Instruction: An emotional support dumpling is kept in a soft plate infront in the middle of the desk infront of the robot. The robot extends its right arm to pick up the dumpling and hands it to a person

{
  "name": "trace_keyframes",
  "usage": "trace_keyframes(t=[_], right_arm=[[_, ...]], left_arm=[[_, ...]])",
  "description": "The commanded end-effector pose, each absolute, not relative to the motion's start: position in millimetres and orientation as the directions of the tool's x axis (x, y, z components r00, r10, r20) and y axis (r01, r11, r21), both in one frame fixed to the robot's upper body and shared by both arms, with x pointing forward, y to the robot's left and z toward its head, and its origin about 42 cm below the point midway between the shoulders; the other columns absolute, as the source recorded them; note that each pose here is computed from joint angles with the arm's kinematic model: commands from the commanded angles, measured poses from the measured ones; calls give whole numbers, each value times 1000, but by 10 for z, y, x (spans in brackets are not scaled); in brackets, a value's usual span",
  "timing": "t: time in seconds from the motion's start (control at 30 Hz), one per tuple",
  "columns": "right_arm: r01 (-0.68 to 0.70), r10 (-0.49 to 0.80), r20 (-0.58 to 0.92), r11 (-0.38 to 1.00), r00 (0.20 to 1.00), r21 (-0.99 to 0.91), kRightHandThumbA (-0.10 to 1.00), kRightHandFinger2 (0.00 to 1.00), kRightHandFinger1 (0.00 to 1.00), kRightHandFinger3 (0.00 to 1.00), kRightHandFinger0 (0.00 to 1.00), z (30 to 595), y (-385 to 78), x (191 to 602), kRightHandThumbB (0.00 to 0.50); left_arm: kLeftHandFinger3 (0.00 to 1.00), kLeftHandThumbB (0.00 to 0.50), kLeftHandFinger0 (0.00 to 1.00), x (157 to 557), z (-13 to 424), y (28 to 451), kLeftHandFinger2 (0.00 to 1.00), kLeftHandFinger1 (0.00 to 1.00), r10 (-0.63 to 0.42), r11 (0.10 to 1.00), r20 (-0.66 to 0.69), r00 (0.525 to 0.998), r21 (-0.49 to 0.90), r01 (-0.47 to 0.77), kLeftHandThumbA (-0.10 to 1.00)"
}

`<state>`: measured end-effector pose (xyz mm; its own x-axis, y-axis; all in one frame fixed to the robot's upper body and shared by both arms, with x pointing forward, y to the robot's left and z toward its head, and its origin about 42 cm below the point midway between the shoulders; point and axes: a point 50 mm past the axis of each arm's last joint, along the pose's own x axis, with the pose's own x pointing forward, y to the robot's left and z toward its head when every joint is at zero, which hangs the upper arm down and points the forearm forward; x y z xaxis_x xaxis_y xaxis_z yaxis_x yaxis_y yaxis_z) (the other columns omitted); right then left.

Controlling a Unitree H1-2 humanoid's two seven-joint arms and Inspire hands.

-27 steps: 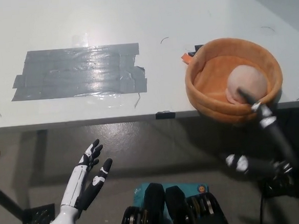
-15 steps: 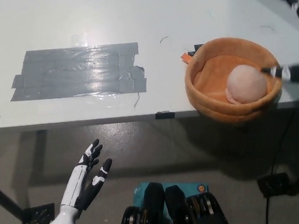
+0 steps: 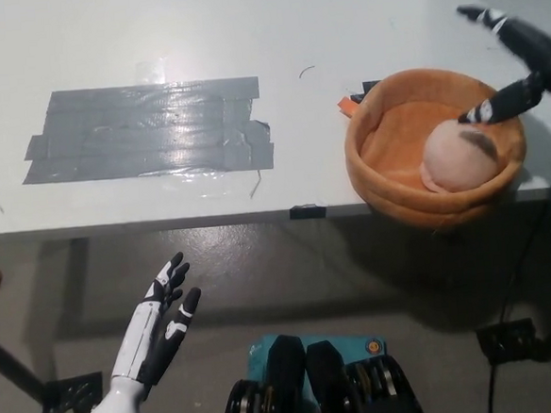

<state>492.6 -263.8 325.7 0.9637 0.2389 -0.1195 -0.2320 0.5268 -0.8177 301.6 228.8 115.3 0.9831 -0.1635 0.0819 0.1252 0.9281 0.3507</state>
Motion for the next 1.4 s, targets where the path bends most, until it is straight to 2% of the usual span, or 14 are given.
trace_keyframes(t=[0.0, 0.27, 0.43, 0.63, 0.8, 0.83, 0.93, 1.13, 1.3, 1.37], right_arm=[[-280, 252, -170, 515, 953, -810, 1000, 1000, 1000, 1000, 1000, 3413, -2560, 4989, 386], [-372, 294, -242, 560, 924, -740, 1000, 1000, 1000, 1000, 1000, 3321, -2517, 4997, 420], [-403, 313, -266, 554, 912, -728, 1000, 1000, 1000, 1000, 1000, 3332, -2504, 4994, 413], [-419, 310, -292, 522, 905, -743, 1000, 1000, 1000, 1000, 1000, 3305, -2517, 4975, 388], [-444, 294, -336, 504, 895, -741, 1000, 1000, 1000, 1000, 1000, 3235, -2593, 4984, 391], [-450, 298, -341, 506, 892, -736, 1000, 1000, 1000, 1000, 1000, 3227, -2598, 4983, 376], [-464, 283, -368, 518, 886, -718, 1000, 1000, 1000, 1000, 1000, 3133, -2640, 4997, 402], [-491, 255, -420, 495, 871, -717, 1000, 1000, 1000, 1000, 1000, 2970, -2623, 5035, 379], [-505, 238, -449, 490, 861, -710, 1000, 1000, 1000, 1000, 1000, 2839, -2604, 5055, 393], [-522, 240, -467, 485, 851, -701, 1000, 1000, 1000, 1000, 1000, 2748, -2615, 5029, 382]], left_arm=[[1000, 28, 1000, 3057, 1290, 2288, 1000, 1000, -175, 929, 151, 973, 351, 113, 905], [1000, 37, 1000, 3098, 1291, 2263, 1000, 1000, -178, 928, 148, 973, 355, 116, 894], [1000, 15, 1000, 3099, 1310, 2237, 1000, 1000, -179, 926, 140, 974, 357, 119, 854], [1000, 24, 1000, 3112, 1301, 2247, 1000, 1000, -179, 920, 136, 974, 375, 117, 839], [1000, 18, 1000, 3121, 1294, 2227, 1000, 1000, -181, 923, 140, 973, 367, 119, 830], [1000, 13, 1000, 3122, 1293, 2228, 1000, 1000, -181, 922, 142, 973, 368, 117, 824], [1000, 16, 1000, 3139, 1286, 2227, 1000, 1000, -182, 922, 145, 972, 369, 118, 818], [1000, 21, 1000, 3156, 1307, 2230, 1000, 1000, -184, 921, 145, 972, 370, 119, 825], [1000, 14, 1000, 3140, 1311, 2235, 1000, 1000, -183, 923, 149, 972, 367, 117, 825], [1000, 21, 1000, 3106, 1290, 2225, 1000, 1000, -186, 921, 141, 972, 370, 122, 828]])
